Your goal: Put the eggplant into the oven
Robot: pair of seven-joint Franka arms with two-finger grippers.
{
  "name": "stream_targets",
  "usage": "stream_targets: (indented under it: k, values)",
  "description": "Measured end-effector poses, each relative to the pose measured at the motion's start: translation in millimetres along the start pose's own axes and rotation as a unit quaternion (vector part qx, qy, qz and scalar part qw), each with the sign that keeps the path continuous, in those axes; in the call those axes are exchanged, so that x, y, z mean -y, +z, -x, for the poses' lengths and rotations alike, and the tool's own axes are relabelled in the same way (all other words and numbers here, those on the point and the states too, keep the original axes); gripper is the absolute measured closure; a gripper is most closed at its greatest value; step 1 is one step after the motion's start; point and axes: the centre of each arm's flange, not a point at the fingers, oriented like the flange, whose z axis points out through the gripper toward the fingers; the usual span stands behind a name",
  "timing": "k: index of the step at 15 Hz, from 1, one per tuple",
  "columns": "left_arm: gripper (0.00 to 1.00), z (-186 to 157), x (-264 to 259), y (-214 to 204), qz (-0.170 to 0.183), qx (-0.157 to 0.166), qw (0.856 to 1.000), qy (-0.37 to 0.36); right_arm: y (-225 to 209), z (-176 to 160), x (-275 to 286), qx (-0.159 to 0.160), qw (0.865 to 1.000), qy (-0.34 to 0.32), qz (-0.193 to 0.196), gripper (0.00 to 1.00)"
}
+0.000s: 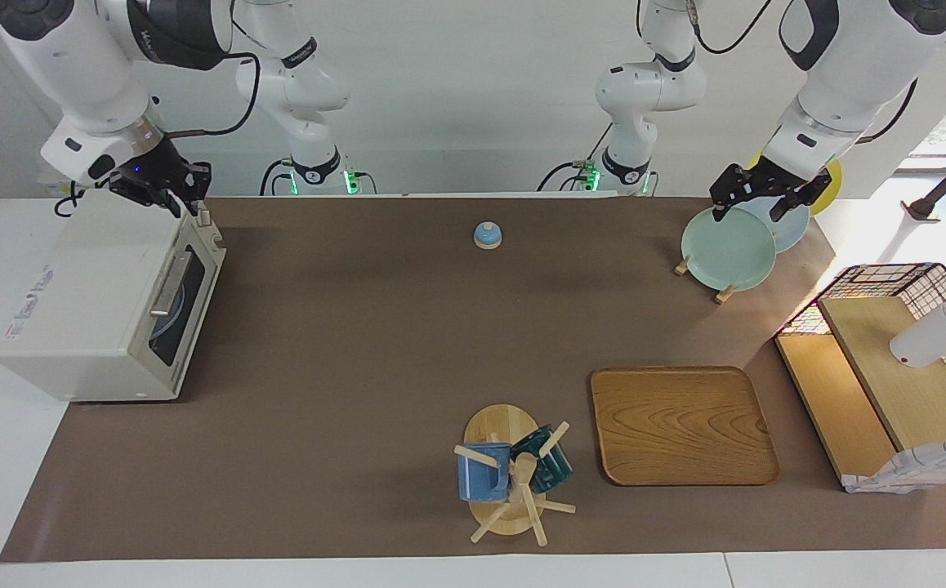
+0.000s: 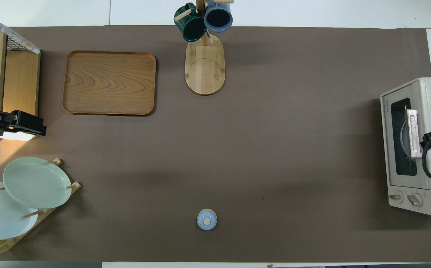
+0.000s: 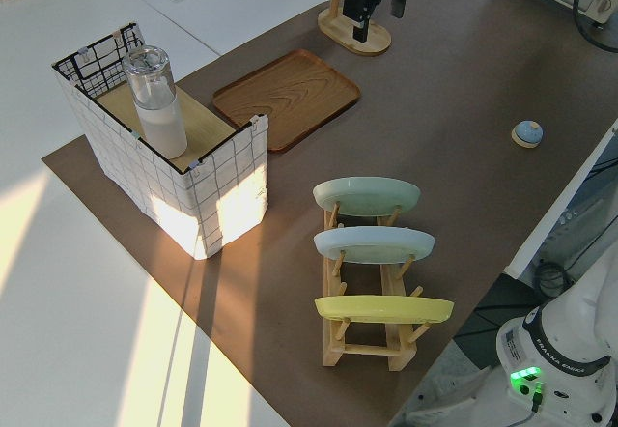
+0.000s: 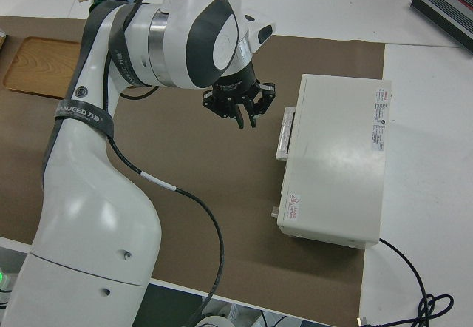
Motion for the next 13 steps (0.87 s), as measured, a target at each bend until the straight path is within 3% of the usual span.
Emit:
stream_targets:
  k: [7, 13]
  values:
    - [0.00, 0, 0, 0, 0.000, 0.000, 1.000, 0.000, -11, -8, 8, -0.016, 1.000, 0.015, -0.016, 0.00]
    - [0.00, 0, 0, 0, 0.000, 0.000, 1.000, 0.000, 3, -39, 7, 0.005, 1.000, 0.012, -0.022, 0.00]
